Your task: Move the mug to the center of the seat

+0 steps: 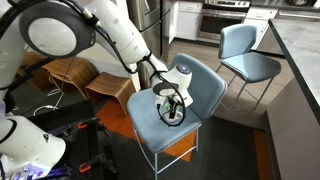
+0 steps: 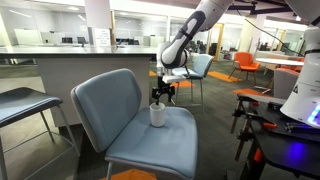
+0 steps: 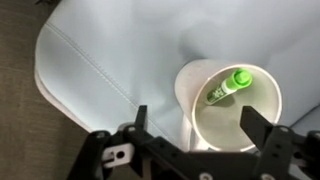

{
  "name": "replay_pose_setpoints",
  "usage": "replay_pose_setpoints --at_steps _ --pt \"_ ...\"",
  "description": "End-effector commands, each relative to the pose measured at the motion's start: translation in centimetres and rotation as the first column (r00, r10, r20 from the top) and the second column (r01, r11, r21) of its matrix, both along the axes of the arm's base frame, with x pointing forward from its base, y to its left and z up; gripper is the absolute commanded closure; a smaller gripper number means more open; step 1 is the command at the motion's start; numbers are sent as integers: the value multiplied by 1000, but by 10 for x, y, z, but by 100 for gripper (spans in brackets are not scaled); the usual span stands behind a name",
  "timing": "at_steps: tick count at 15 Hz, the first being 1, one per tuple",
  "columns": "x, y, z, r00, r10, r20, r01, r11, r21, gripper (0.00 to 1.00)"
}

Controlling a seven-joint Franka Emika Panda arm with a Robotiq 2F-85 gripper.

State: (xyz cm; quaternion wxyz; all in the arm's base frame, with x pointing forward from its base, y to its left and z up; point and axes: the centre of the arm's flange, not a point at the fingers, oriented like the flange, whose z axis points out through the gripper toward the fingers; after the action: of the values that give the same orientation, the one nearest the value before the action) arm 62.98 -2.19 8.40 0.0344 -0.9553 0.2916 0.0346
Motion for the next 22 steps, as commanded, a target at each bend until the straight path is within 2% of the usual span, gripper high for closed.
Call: replay_pose_setpoints --at_steps 1,2,4,11,13,22 --pt "5 3 -10 999 -35 6 35 999 -21 17" --pt "6 2 -12 999 -40 1 40 999 -21 28" --pt "7 -1 -15 999 -47 -2 47 999 -21 41" --pt "9 -7 -20 999 -36 -11 36 999 -25 96" --pt "8 -6 -21 999 -31 -14 31 999 -20 100" --pt "-2 -1 6 999 20 -28 -20 1000 -17 97"
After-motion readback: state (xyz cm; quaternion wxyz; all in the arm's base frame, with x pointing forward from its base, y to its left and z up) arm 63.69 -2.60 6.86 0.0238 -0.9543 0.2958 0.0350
